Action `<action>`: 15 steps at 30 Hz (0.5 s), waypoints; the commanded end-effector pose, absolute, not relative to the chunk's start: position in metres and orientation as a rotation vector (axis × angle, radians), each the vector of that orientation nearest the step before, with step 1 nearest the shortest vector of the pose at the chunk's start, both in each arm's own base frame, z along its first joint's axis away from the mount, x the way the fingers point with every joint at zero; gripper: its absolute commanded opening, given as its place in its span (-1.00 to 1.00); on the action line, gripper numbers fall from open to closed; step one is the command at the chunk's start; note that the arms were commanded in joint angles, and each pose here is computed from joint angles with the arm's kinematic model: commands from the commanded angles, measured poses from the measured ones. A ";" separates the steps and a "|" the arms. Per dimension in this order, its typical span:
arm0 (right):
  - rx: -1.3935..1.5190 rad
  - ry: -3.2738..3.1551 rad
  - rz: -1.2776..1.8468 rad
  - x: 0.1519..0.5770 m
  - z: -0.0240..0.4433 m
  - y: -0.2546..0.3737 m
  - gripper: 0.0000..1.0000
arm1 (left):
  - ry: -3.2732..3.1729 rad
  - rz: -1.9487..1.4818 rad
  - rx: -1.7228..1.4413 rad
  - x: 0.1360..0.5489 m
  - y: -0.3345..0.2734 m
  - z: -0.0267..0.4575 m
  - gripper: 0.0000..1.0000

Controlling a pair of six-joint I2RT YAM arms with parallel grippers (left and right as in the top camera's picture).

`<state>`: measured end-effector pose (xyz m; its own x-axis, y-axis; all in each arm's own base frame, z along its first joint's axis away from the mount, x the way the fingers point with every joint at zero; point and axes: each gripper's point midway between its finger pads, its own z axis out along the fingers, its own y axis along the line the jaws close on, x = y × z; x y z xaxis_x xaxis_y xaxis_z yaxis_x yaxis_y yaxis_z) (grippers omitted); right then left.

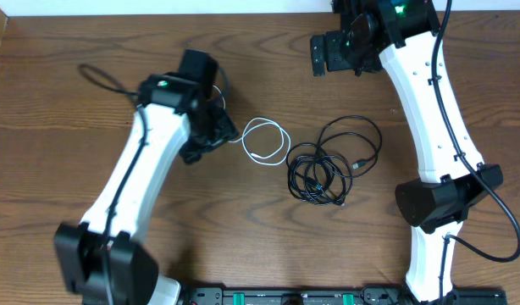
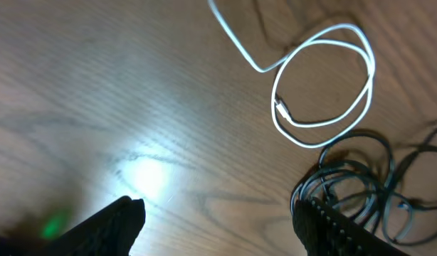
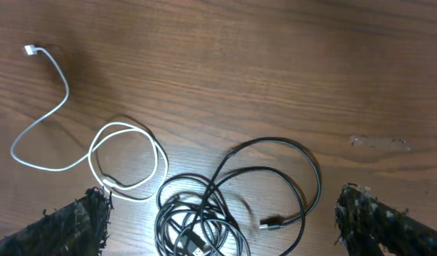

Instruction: Untangle cables

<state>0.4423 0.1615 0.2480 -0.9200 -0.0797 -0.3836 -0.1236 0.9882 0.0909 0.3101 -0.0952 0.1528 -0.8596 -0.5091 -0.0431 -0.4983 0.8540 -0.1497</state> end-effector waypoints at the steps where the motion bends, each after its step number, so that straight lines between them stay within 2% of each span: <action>1: -0.140 2.722 0.188 0.439 0.260 0.164 0.99 | 3.021 -0.153 -0.793 0.315 -0.106 0.121 0.45; 8: -0.140 2.722 0.188 0.439 0.260 0.164 0.99 | 3.039 -0.182 -0.349 0.350 -0.127 0.088 0.45; 15: -0.140 2.722 0.188 0.439 0.260 0.164 0.99 | 2.871 -0.241 -0.042 0.394 -0.141 0.093 0.45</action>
<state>0.4417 0.1631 0.2480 -0.9209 -0.0801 -0.3814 -0.1271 0.9869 0.0998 0.3837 -0.1380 0.0899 -0.9636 -0.1917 -0.1862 -0.1567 0.9697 -0.1874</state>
